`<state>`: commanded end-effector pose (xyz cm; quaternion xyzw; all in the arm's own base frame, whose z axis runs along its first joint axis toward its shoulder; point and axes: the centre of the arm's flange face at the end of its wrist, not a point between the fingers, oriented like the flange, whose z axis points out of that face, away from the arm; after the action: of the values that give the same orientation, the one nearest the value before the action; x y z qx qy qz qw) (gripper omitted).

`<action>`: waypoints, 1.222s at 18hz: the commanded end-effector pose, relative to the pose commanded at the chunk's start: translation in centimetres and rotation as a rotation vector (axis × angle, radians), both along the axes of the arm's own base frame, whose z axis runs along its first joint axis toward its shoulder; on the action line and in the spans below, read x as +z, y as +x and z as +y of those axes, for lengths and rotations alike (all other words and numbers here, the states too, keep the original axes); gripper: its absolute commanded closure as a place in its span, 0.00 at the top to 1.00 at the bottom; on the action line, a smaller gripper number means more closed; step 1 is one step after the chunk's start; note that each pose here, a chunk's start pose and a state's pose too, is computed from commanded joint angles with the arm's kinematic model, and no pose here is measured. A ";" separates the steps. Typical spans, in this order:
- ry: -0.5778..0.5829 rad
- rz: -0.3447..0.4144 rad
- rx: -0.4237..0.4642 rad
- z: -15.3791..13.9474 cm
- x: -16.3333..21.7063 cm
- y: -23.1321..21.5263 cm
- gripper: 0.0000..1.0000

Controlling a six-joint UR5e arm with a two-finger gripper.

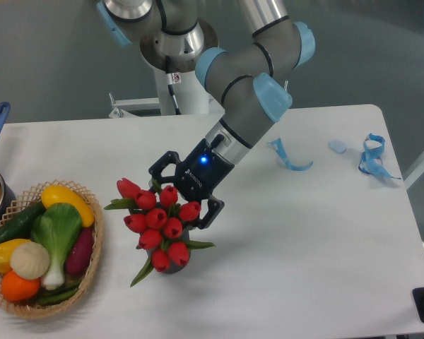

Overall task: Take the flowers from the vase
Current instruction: 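Lower the gripper around the tulip stems above the grey vase, then close the gripper on the tulip stems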

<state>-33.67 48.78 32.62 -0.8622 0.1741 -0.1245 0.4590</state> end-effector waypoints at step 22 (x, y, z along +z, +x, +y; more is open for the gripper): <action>0.057 -0.050 0.079 -0.8 6.6 0.2 0.38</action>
<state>-33.48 48.01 39.18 -0.8517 0.1319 -0.1230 0.4920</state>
